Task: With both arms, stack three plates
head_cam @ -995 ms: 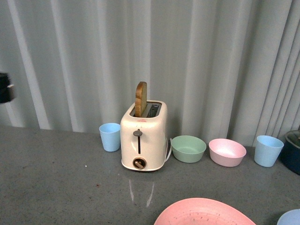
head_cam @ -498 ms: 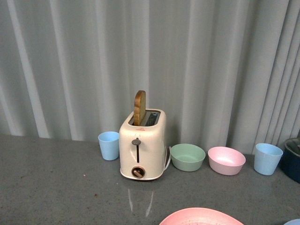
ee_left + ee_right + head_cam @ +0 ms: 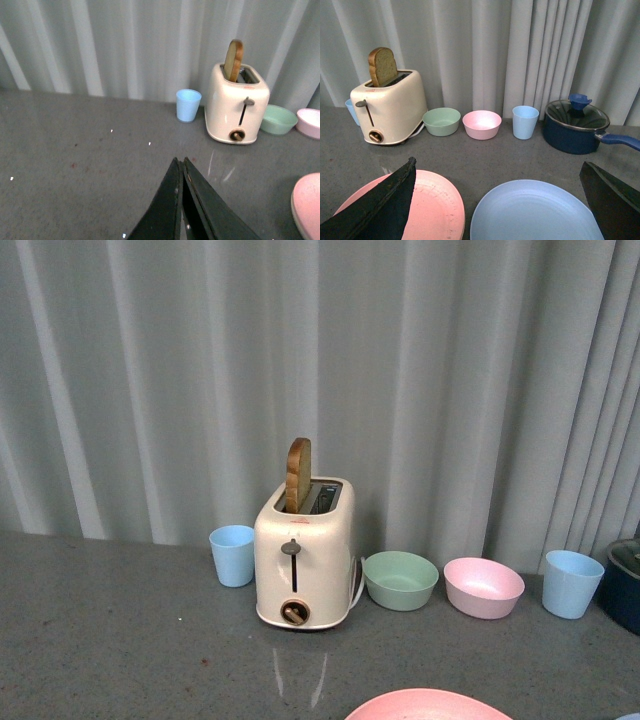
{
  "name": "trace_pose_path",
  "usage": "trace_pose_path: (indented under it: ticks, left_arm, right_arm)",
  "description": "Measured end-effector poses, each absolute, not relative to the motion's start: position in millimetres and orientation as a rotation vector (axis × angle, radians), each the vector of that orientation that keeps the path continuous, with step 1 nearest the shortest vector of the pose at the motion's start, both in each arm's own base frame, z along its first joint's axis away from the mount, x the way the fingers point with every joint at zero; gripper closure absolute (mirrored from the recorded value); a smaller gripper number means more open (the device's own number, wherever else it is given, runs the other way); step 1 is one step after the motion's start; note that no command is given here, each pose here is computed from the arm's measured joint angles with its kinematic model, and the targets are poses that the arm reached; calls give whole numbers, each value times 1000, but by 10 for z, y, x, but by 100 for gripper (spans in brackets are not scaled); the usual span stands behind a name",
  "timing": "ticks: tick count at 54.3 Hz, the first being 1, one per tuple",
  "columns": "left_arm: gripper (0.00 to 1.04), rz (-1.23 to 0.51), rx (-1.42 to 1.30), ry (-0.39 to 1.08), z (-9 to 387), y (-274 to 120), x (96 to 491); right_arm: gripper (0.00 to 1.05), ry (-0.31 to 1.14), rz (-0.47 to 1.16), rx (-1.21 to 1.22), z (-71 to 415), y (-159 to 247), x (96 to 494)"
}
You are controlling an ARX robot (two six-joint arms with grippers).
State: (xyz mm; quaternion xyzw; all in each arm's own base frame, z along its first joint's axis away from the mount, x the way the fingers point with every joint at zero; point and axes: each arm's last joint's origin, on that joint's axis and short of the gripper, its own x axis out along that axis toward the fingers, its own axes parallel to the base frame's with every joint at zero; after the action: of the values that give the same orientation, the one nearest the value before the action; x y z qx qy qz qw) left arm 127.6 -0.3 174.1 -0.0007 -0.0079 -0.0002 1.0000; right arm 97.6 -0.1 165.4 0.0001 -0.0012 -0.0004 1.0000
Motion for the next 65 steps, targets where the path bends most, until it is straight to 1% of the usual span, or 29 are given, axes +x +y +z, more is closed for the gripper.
trace_pose_path:
  ticks: [43, 47, 52, 62, 63, 65]
  left_arm:
    - [101, -2, -1, -30, 1755, -2, 1061]
    - [101, -2, -1, 5, 1709, -2, 997]
    - [101, -3, -1, -29, 1732, -2, 962]
    - [101, -2, -1, -24, 1726, -2, 962]
    - [100, -3, -2, -24, 1726, -2, 962]
    - [94, -2, -2, -24, 1726, -2, 962]
  right_arm:
    - [7, -2, -1, 0, 1654, -1, 976]
    - [7, -2, -1, 0, 1654, -1, 976]
    - [7, -2, -1, 0, 1654, -2, 976]
    - [7, -2, -1, 0, 1654, -1, 976]
    - [7, -2, -1, 0, 1654, -1, 976]
    - [7, -2, -1, 0, 1654, -1, 976]
